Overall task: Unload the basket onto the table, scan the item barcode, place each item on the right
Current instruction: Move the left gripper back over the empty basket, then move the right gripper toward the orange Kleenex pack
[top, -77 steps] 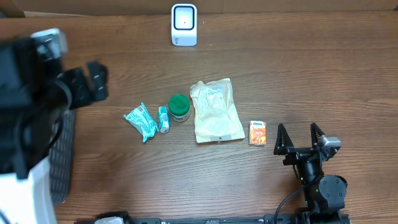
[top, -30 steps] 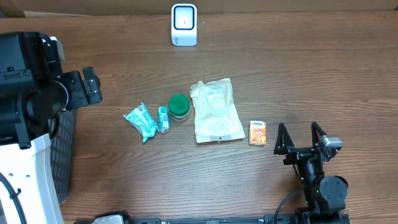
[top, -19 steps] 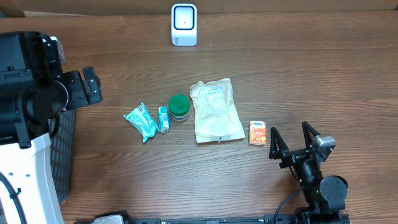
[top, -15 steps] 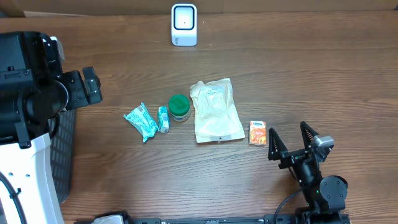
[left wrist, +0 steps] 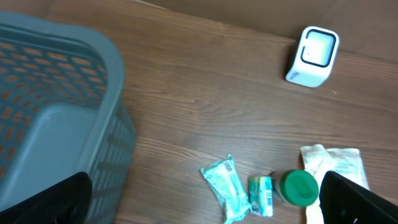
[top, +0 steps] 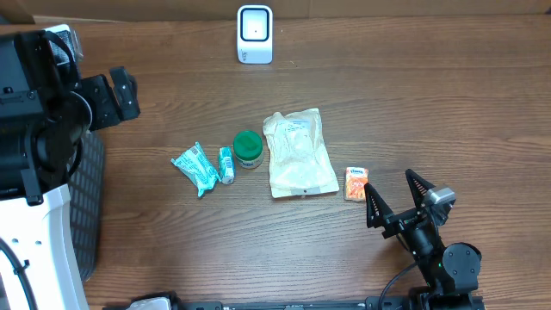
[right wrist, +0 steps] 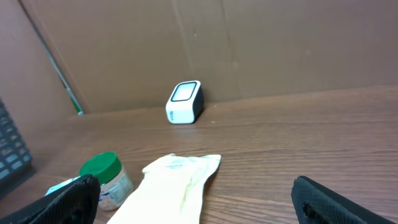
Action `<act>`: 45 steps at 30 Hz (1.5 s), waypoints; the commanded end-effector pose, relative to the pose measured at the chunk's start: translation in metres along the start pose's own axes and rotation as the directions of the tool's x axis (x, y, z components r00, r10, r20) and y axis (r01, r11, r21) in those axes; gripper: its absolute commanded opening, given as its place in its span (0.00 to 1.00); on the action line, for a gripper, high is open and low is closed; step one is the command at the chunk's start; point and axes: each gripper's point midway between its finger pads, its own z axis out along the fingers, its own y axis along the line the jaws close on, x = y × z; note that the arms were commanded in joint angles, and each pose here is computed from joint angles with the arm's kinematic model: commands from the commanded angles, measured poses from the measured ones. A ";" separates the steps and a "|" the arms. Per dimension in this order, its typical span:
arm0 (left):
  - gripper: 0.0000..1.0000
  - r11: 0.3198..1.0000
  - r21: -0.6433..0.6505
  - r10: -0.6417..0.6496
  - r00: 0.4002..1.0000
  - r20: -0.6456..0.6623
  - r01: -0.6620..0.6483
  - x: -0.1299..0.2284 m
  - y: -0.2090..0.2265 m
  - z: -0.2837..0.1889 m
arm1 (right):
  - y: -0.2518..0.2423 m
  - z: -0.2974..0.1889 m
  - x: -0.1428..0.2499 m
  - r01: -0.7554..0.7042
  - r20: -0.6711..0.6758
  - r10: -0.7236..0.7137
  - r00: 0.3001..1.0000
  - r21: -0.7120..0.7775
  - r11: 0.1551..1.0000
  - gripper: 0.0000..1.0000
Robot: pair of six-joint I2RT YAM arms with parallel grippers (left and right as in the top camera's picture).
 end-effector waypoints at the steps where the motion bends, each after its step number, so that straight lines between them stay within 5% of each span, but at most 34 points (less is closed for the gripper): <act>1: 1.00 0.991 -0.131 -0.013 1.000 0.009 0.014 -0.002 0.025 -0.002 | 0.004 0.000 0.001 0.000 0.003 0.001 1.000 -0.029 1.000 1.00; 15: 1.00 0.911 -0.296 -0.337 0.932 -0.134 0.287 0.029 0.129 0.030 | 0.016 -0.001 -0.015 -0.001 0.065 0.006 0.998 -0.086 0.996 1.00; 26: 1.00 0.912 -0.292 -0.356 0.909 -0.217 0.288 0.037 0.133 0.062 | 0.019 -0.001 0.006 -0.056 -0.028 0.053 0.998 -0.110 0.992 1.00; 33: 1.00 0.911 -0.297 -0.361 0.900 -0.243 0.285 0.040 0.135 0.072 | 0.049 -0.009 -0.007 -0.056 -0.038 0.048 0.998 -0.264 0.963 1.00; 45: 1.00 0.911 -0.297 -0.361 0.900 -0.244 0.285 0.040 0.135 0.073 | 0.058 -0.011 -0.043 -0.108 -0.147 0.077 0.986 -0.219 0.970 1.00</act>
